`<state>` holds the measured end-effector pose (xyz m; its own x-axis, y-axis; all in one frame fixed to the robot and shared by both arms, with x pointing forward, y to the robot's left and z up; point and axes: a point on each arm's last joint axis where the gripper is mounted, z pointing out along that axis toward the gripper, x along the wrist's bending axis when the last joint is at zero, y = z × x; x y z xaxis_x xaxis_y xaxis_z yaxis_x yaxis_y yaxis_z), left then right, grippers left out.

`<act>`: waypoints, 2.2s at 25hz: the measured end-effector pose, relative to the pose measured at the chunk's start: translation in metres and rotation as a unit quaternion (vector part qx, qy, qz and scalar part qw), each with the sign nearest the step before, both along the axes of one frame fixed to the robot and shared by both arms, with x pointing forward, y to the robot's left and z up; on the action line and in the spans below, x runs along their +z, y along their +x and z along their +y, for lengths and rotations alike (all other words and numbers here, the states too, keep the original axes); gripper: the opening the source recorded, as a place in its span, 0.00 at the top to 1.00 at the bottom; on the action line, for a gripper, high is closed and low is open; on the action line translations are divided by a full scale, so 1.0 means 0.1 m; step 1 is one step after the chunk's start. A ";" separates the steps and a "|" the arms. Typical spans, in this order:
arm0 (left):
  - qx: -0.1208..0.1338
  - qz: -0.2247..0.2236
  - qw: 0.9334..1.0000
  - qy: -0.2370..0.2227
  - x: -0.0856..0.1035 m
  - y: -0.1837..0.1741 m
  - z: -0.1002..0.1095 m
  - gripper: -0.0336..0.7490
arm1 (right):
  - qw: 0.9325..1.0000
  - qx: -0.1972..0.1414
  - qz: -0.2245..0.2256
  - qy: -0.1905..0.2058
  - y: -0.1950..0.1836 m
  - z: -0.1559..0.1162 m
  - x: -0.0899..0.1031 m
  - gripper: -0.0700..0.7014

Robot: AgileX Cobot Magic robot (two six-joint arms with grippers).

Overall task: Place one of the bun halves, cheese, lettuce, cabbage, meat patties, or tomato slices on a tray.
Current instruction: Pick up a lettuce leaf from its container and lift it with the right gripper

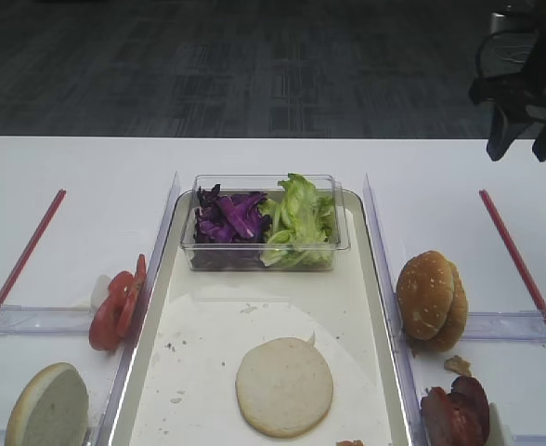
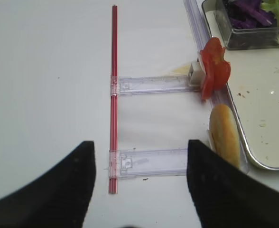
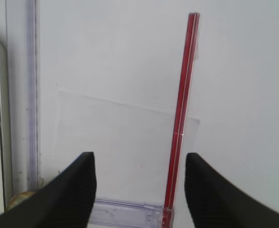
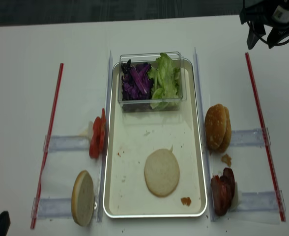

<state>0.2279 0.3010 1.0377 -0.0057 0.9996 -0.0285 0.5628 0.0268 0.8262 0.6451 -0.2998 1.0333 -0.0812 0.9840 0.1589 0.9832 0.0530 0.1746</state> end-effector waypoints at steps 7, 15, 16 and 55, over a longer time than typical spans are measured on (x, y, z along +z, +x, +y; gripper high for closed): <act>0.000 0.000 1.000 0.000 0.00 0.00 0.00 0.45 | 1.000 0.001 0.002 -0.005 0.07 -0.01 -0.05 0.31; 0.000 0.000 1.000 -0.001 0.00 0.00 0.00 0.45 | 0.999 0.024 0.004 -0.023 0.07 0.15 -0.07 0.31; 0.000 0.000 1.000 -0.001 0.00 0.00 0.00 0.45 | 0.999 0.032 0.004 -0.028 0.06 0.25 -0.07 0.31; 0.000 0.000 1.000 -0.001 0.00 0.00 0.00 0.45 | 0.993 0.107 0.031 0.042 0.14 2.19 -0.49 0.37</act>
